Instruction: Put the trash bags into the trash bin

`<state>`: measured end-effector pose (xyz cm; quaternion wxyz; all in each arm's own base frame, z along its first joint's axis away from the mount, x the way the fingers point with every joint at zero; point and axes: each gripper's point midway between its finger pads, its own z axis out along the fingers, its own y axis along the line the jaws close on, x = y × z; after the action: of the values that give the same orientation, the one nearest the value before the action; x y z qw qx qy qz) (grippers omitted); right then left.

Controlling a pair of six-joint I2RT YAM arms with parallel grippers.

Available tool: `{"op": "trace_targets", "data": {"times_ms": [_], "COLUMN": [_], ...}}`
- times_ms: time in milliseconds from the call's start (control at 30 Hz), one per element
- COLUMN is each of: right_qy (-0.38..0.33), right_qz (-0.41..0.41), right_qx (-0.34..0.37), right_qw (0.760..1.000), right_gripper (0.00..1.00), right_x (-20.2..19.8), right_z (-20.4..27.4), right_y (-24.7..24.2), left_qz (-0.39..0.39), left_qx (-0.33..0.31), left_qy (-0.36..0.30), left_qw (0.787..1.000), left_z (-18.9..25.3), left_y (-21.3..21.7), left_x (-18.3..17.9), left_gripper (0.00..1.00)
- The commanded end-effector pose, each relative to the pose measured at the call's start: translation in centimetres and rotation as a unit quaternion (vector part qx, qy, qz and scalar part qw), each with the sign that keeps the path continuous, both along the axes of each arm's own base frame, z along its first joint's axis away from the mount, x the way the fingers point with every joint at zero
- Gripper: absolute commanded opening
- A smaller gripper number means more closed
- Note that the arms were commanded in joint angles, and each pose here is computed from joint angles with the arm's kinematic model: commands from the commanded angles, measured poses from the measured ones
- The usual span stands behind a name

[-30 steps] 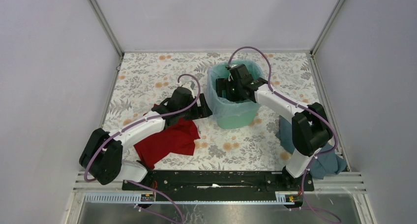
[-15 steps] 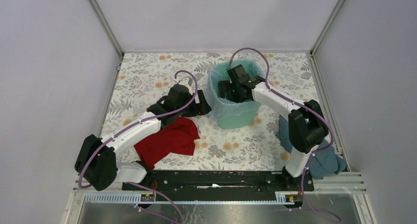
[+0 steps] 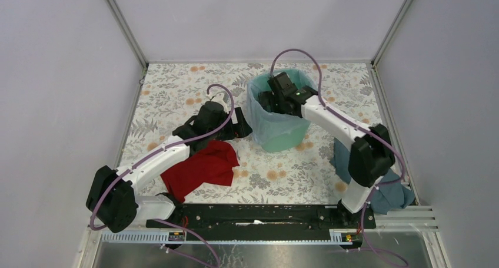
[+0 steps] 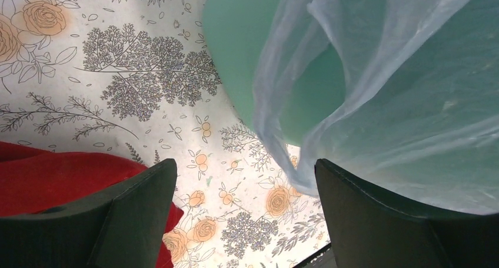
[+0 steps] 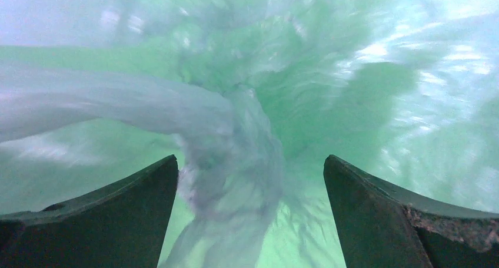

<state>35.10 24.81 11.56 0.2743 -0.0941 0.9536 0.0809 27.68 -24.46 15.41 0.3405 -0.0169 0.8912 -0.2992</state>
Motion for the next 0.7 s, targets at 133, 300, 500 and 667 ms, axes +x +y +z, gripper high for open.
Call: {"op": "trace_targets", "data": {"times_ms": [133, 300, 500, 667], "right_qy": [-0.117, -0.136, -0.19, -0.257], "right_qz": [0.002, -0.004, -0.005, -0.085], "right_qx": [0.001, 0.003, 0.032, -0.033], "right_qw": [0.993, 0.991, 0.981, 0.962], "right_gripper": [1.0, 1.0, 1.0, 1.0], "right_x": [-0.4, -0.1, -1.4, -3.5], "right_z": [11.5, 12.6, 18.8, 21.8], "right_y": [-2.9, -3.2, -4.4, -11.1], "left_qz": [-0.008, -0.01, -0.012, -0.001], "left_qx": [-0.024, -0.033, -0.02, 0.024], "left_qy": [-0.018, -0.009, 0.003, -0.004], "left_qw": [1.0, 0.999, 1.0, 1.0], "left_z": [1.9, 1.7, 0.1, -0.9], "left_y": [-0.9, -1.2, -2.1, -1.8], "left_x": [0.3, -0.3, 0.7, 2.5], "left_gripper": [0.93, 0.92, 0.87, 0.83]}}
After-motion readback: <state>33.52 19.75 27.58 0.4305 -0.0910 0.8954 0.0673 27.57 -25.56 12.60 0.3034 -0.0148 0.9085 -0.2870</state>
